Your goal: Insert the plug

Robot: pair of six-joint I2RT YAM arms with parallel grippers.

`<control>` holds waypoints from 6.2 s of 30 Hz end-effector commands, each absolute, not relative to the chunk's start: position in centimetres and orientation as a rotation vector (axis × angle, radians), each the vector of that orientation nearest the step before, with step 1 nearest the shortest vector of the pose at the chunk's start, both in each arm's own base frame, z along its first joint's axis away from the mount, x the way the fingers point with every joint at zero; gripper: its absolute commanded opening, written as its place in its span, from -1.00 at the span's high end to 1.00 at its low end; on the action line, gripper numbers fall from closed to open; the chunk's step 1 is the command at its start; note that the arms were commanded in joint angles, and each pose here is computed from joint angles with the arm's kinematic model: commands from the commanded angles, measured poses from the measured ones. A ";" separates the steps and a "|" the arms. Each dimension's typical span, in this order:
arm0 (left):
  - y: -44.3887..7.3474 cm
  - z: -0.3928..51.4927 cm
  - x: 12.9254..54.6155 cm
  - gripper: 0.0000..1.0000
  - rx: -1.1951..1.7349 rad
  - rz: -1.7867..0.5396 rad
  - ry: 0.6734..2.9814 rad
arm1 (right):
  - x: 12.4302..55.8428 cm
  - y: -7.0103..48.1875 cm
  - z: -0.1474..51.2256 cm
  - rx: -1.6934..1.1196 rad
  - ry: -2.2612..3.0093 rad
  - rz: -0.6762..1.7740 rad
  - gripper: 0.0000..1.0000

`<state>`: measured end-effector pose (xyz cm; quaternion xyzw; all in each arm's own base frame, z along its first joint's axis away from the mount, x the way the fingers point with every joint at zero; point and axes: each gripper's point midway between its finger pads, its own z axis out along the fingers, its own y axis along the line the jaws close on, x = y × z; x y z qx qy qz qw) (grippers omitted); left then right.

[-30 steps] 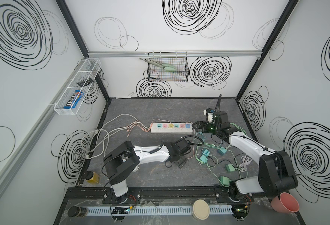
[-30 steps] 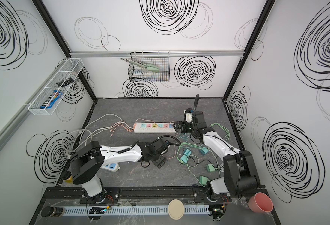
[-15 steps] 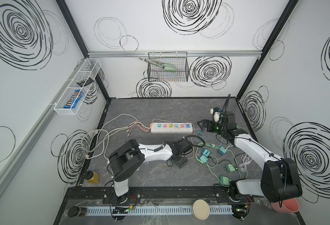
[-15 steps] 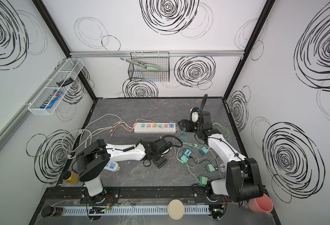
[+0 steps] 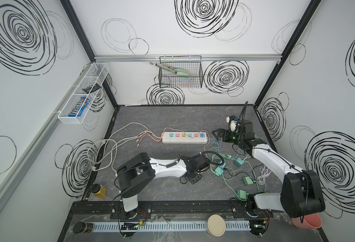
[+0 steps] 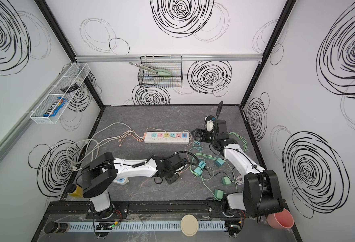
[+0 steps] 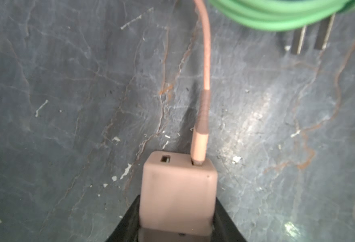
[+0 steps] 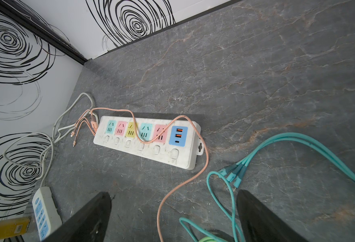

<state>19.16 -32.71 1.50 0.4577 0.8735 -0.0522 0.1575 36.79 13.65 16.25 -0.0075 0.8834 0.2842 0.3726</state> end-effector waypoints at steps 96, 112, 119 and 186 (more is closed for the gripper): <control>-22.1 10.3 53.4 -0.07 0.289 -0.290 2.406 | 30.6 22.3 22.4 -0.450 2.185 0.884 1.00; -25.4 2.8 47.4 0.09 0.494 -0.406 2.594 | 30.1 22.3 22.4 -0.471 2.182 0.878 1.00; -27.8 1.8 41.1 0.08 0.695 -0.421 2.562 | 29.3 22.9 22.4 -0.562 2.169 0.871 1.00; 10.0 30.9 46.8 1.00 -0.559 0.073 1.913 | 32.1 42.5 9.1 -1.655 2.416 0.328 1.00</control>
